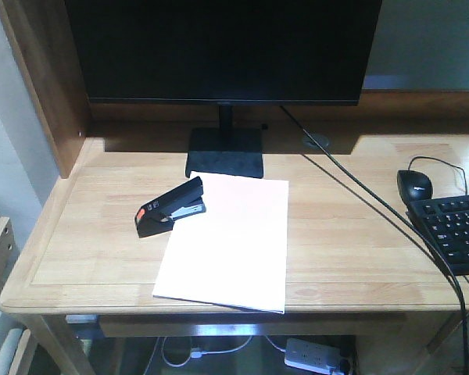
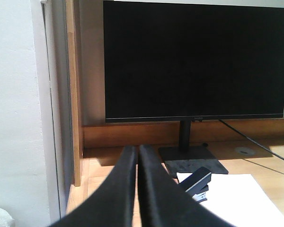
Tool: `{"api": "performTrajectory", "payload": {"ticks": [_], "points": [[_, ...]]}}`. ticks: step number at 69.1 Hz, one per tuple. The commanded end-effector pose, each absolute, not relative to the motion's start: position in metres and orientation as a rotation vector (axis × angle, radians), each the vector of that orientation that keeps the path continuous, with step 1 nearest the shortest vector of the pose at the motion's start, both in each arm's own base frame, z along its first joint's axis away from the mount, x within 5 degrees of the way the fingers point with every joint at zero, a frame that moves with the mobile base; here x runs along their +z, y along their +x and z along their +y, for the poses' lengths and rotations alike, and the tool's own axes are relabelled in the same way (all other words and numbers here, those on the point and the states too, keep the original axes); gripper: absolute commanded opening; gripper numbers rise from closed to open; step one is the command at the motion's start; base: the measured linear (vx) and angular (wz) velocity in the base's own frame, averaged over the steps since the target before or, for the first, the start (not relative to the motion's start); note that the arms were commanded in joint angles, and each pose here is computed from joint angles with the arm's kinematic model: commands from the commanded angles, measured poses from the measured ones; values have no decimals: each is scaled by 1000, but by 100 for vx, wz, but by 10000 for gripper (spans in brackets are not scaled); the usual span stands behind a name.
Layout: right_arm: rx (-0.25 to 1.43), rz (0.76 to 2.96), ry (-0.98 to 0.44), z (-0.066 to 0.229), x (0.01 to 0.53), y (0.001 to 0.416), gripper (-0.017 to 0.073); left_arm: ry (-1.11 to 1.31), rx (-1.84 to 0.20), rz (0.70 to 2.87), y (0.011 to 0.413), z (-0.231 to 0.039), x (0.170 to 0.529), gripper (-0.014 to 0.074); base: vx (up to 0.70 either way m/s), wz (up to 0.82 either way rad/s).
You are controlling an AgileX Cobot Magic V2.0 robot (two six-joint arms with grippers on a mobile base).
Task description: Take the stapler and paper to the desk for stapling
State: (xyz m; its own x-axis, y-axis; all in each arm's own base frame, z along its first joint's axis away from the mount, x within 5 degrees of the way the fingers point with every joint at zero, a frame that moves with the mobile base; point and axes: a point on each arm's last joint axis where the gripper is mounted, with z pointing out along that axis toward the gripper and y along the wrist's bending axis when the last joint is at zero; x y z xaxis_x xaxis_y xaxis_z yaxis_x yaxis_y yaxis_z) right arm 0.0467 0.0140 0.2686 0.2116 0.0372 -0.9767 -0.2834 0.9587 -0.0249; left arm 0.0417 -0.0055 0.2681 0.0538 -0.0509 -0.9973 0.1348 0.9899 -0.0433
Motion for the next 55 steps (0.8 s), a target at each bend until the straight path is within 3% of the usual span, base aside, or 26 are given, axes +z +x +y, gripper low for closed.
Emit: {"api": "performTrajectory", "payload": {"ticks": [1,26,55], "points": [[160,1318,-229,12,278,46,-10,53,-159,1449,43,-6,273,-6,0,0],[164,1318,-234,12,277,46,-10,-22,-3,1468,55,1,206,-6,0,0],[164,1318,-234,12,277,46,-10,-74,3,1465,55,3,205,-6,0,0]]}}
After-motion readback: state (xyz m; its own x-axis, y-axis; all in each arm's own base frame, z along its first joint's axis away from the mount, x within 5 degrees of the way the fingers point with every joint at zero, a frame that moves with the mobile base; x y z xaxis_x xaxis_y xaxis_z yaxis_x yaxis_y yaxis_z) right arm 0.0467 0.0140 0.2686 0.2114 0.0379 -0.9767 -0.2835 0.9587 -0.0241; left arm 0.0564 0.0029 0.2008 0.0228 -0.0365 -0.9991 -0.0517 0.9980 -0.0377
